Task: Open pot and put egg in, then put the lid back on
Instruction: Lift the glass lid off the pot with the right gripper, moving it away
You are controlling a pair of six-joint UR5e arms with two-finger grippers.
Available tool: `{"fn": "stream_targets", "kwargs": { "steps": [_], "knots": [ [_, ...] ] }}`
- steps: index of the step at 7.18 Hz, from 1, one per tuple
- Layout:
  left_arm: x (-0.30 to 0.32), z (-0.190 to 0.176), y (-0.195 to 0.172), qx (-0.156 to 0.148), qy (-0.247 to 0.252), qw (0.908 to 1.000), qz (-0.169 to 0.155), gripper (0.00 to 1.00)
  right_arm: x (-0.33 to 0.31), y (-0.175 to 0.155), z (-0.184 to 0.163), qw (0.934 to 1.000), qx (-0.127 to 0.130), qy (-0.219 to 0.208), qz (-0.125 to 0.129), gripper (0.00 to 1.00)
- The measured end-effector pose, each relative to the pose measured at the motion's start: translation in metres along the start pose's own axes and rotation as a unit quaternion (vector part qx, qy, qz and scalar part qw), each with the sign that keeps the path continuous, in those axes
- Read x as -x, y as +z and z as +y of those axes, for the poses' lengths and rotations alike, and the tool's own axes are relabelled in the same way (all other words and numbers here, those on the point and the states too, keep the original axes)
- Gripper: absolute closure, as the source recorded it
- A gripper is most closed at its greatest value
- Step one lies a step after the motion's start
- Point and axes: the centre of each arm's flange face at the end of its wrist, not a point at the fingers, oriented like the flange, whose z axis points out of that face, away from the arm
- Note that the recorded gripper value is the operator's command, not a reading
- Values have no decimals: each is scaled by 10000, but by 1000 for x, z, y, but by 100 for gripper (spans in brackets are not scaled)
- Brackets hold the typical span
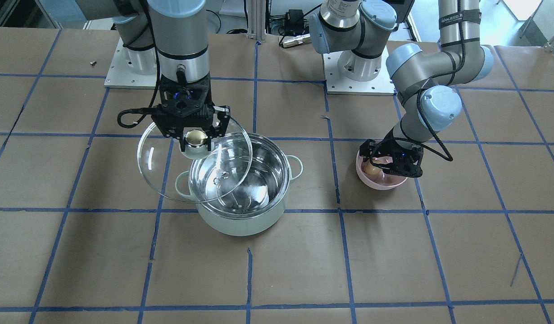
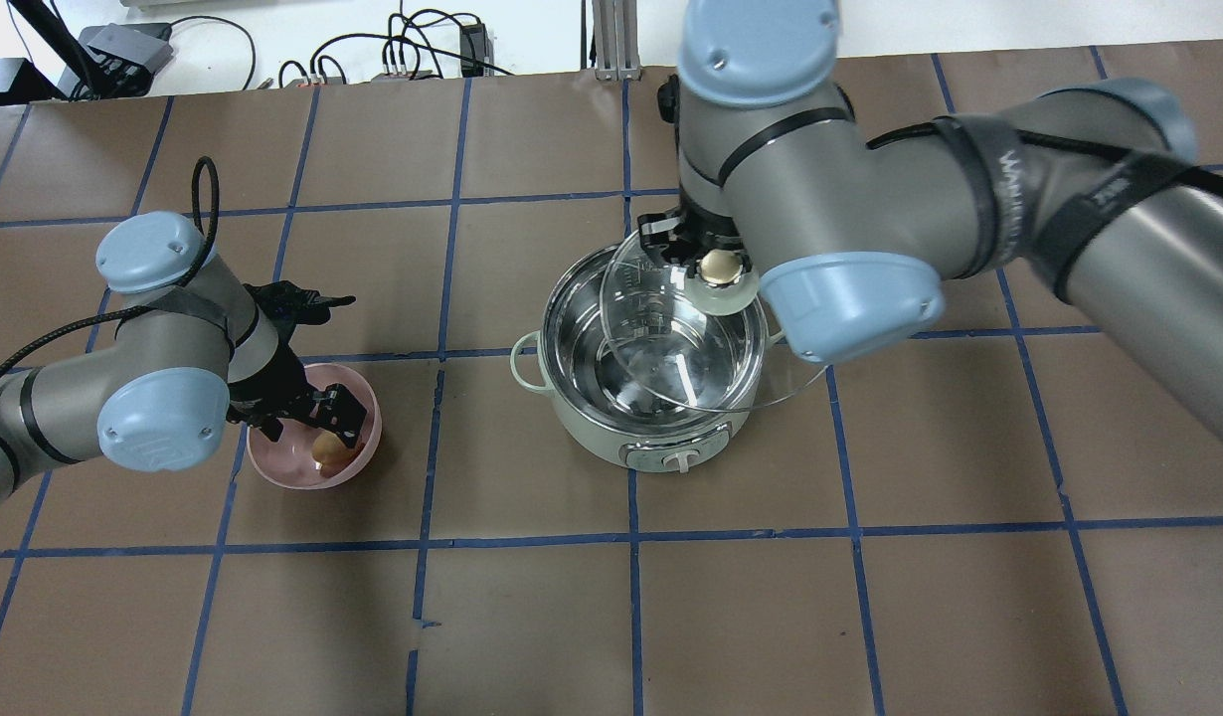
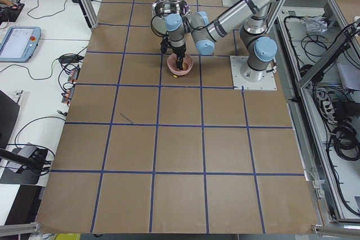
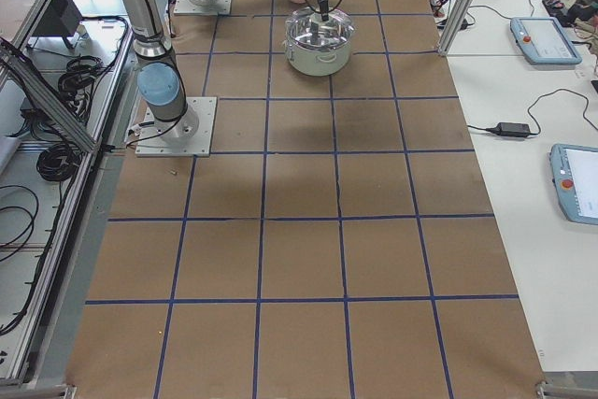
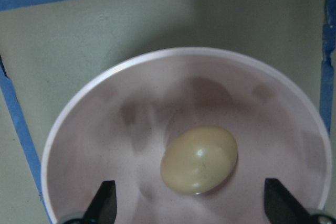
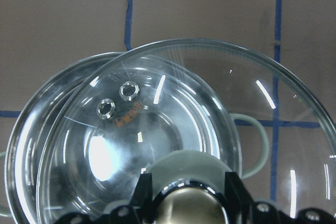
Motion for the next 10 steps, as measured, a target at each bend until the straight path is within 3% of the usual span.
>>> {"fn": "stream_targets", "kwargs": {
  "steps": [5, 10],
  "knots": [
    [3, -3, 11, 138, 5, 9999, -2, 0, -69, -20, 6, 9980, 194, -463, 374, 76],
    [2, -1, 14, 376, -163, 9991, 86, 0, -107, -29, 2, 9976, 153, -544, 409, 76]
  ]
}}
